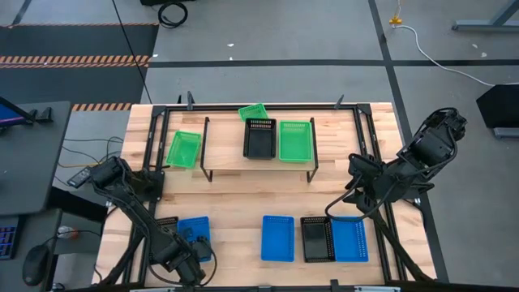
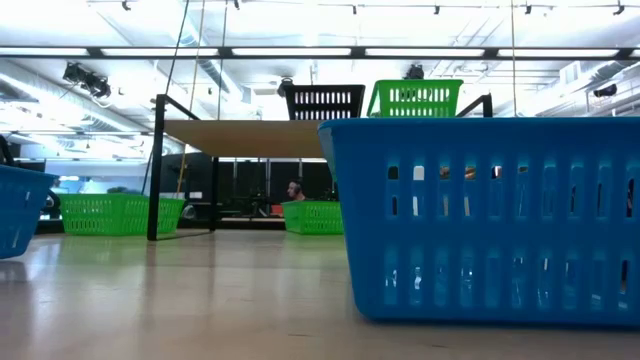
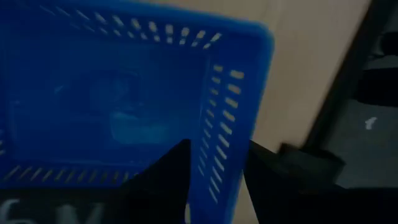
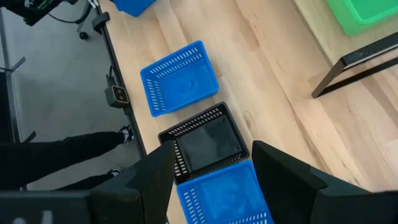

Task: Stack baskets on shelf by color
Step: Put the left blue bin on the shelf

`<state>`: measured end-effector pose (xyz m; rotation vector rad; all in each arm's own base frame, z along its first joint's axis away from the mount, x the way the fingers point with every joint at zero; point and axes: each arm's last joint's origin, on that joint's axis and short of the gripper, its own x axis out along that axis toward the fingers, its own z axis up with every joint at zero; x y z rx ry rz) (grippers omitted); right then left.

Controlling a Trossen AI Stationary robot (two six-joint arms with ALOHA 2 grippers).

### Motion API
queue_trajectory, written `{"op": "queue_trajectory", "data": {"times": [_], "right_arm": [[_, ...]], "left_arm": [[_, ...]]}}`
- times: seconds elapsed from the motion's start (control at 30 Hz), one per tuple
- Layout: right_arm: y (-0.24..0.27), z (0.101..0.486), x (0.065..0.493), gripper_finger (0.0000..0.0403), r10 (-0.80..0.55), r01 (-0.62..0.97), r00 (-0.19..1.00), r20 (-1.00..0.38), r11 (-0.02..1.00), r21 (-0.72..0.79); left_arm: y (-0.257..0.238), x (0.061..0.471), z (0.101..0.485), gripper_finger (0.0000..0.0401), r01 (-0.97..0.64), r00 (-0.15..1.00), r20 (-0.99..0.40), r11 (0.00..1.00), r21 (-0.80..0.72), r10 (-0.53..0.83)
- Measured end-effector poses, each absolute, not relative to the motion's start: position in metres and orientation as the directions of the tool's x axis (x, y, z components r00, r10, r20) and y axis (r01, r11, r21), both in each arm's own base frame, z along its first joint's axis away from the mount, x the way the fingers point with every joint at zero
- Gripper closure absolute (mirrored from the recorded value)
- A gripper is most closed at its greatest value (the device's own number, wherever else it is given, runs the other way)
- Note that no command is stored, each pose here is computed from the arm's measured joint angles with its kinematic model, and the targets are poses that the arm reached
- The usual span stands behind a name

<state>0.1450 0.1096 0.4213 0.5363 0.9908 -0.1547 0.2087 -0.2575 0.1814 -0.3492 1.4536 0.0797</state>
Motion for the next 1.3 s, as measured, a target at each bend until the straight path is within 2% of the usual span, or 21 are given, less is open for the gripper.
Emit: {"op": "queue_trajectory", "data": {"times": [0.17, 0.37, 0.6, 1.0, 1.13, 1.3], "right_arm": [[0.109, 0.421, 0.145, 0.0183, 0.112, 0.363, 0.551, -0.827, 0.860, 0.358], [0.109, 0.421, 0.145, 0.0183, 0.110, 0.360, 0.550, -0.828, 0.863, 0.354], [0.108, 0.420, 0.143, 0.0183, 0.096, 0.365, 0.534, -0.840, 0.870, 0.332], [0.106, 0.420, 0.144, 0.0183, 0.044, 0.381, 0.560, -0.827, 0.873, 0.305], [0.106, 0.420, 0.144, 0.0183, 0.028, 0.386, 0.569, -0.822, 0.873, 0.297], [0.105, 0.420, 0.145, 0.0183, 0.026, 0.392, 0.570, -0.821, 0.870, 0.300]], "left_arm": [[-0.250, 0.206, 0.165, 0.0272, -0.277, 0.070, -0.980, 0.940, -0.199, -0.187], [-0.238, 0.223, 0.167, 0.0384, -0.310, 0.086, -0.977, 0.926, -0.214, -0.197], [-0.227, 0.255, 0.210, 0.0396, -0.271, 0.152, -0.977, 0.944, -0.188, -0.151], [-0.176, 0.279, 0.317, 0.0399, -0.186, 0.171, -0.979, 0.979, 0.081, 0.113], [-0.153, 0.284, 0.332, 0.0400, -0.127, 0.159, -0.969, 0.977, 0.170, 0.190], [-0.120, 0.296, 0.334, 0.0399, -0.032, 0.129, -0.967, 0.976, 0.217, 0.219]]}}
